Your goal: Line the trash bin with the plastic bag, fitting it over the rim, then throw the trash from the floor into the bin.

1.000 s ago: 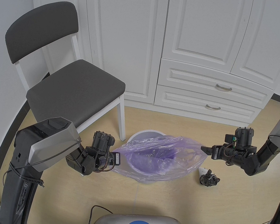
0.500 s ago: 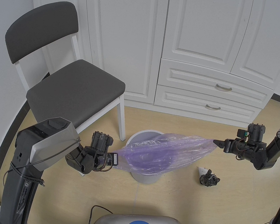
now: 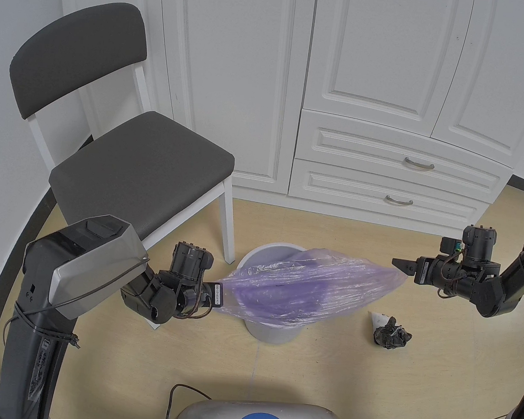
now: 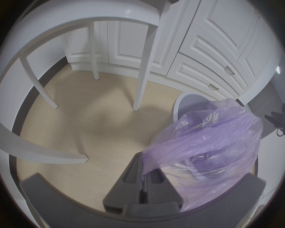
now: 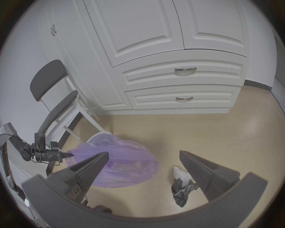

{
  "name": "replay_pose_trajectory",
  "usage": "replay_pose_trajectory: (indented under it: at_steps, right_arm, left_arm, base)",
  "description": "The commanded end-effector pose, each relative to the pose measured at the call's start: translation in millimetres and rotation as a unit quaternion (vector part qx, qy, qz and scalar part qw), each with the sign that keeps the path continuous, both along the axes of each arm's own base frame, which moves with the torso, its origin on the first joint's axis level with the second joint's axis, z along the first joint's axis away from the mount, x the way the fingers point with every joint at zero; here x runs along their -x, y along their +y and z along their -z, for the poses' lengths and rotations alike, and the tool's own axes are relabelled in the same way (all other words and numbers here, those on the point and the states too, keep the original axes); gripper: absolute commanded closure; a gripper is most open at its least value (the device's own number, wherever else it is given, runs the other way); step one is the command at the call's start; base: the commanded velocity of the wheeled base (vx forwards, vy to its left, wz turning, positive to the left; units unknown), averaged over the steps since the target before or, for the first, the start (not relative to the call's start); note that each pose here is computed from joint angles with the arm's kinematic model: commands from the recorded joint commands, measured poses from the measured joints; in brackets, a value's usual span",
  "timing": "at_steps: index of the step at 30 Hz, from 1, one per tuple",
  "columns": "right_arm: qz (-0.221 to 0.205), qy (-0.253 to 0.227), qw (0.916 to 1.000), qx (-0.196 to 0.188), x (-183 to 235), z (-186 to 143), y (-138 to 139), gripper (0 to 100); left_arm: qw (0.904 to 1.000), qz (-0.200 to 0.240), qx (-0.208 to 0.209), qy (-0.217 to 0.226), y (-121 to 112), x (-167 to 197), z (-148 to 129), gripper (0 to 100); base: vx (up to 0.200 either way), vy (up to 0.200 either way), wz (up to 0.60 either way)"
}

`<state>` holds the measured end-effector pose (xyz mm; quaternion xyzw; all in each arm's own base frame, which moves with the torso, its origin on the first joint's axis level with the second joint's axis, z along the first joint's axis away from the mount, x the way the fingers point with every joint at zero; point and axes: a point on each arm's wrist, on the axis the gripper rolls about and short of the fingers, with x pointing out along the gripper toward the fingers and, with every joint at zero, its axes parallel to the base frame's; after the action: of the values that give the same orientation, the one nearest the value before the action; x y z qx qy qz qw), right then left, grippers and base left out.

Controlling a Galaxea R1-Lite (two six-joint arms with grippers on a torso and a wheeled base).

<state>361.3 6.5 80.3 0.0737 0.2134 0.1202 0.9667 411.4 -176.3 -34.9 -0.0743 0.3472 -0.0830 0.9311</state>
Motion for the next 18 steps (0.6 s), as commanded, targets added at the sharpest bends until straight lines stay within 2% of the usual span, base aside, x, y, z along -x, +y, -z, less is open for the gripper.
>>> replay_pose_trajectory:
  at_steps: [1,7,11,16,18]
  right_arm:
    - [-0.014,-0.003,0.9999,-0.003,13.9,-20.7,11.1,0]
    - [-0.031,0.001,0.9995,-0.005,20.7,-27.7,22.4,0]
    - [-0.060,0.017,0.9981,0.002,28.3,-17.8,52.2,0]
    - [-0.056,0.036,0.9972,0.035,33.8,-2.7,81.8,0]
    - [-0.054,0.047,0.9959,0.054,38.4,7.8,96.9,0]
  left_arm:
    - [0.9999,0.005,0.004,-0.013,-4.1,5.0,-16.3,100]
    - [0.9998,0.006,0.005,-0.017,-5.2,5.9,-21.2,100]
    - [0.9997,0.012,0.006,-0.022,-6.8,15.1,-34.3,100]
    - [0.9994,0.029,-0.002,-0.018,-9.7,33.3,-49.5,100]
    - [0.9988,0.043,-0.022,-0.005,-6.5,41.3,-53.9,100]
  base:
    - [0.000,0.000,0.00]
    - [0.000,0.000,0.00]
    - [0.000,0.000,0.00]
    - [0.000,0.000,0.00]
    - [0.000,0.000,0.00]
